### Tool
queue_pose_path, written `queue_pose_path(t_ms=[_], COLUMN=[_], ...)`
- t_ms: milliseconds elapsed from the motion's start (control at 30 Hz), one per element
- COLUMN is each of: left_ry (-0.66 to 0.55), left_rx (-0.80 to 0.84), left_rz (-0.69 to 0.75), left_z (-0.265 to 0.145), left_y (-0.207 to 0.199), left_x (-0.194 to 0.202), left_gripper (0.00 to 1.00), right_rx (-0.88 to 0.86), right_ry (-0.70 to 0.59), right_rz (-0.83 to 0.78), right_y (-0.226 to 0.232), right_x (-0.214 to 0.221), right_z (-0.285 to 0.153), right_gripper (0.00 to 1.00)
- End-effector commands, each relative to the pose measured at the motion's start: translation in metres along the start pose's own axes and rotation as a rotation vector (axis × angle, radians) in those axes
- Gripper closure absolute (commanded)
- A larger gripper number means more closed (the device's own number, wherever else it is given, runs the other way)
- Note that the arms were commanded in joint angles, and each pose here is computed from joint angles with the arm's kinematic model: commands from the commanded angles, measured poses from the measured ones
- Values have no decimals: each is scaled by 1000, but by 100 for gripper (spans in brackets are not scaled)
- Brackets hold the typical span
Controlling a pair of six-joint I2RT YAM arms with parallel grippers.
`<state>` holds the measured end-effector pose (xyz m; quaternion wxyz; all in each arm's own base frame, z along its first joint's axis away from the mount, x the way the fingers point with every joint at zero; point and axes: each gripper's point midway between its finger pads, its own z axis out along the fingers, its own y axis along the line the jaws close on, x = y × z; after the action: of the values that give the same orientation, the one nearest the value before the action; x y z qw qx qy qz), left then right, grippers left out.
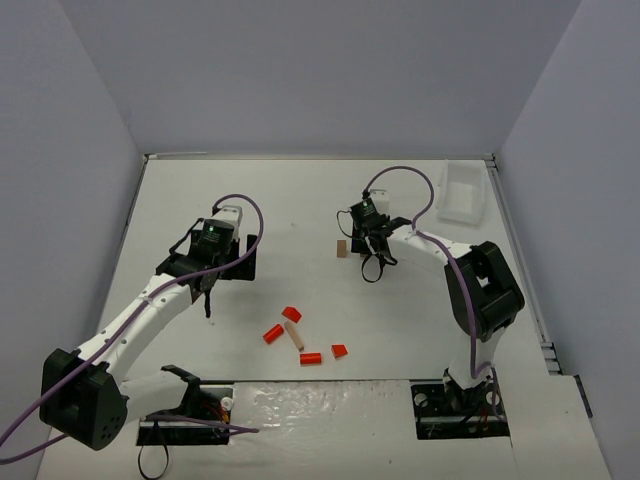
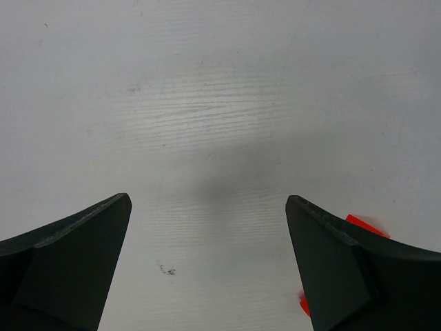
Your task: Build the wood block tower
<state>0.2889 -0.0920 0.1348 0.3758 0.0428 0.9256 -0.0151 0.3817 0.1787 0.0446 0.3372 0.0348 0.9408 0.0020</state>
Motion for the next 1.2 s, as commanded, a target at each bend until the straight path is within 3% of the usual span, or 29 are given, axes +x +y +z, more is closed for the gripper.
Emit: queue_pose_path(t_ms=[0, 367, 733, 1167], left_ry=[-85, -67, 57, 112], left_rx=[15, 61, 147, 50], left_rz=[-24, -23, -69, -162], left_z=[-5, -10, -24, -36], left_y=[-3, -10, -25, -11], left_x=[-27, -23, 5, 2], left_gripper=[6, 6, 7, 8], right_rx=[-5, -57, -246, -712], right_ry=[-79, -155, -222, 64], right_rz=[47, 48, -73, -440], right_y=[2, 7, 18, 116], right_x=[-33, -66, -79, 55], right_z=[-17, -50, -110, -142], right_gripper=[54, 50, 52, 56])
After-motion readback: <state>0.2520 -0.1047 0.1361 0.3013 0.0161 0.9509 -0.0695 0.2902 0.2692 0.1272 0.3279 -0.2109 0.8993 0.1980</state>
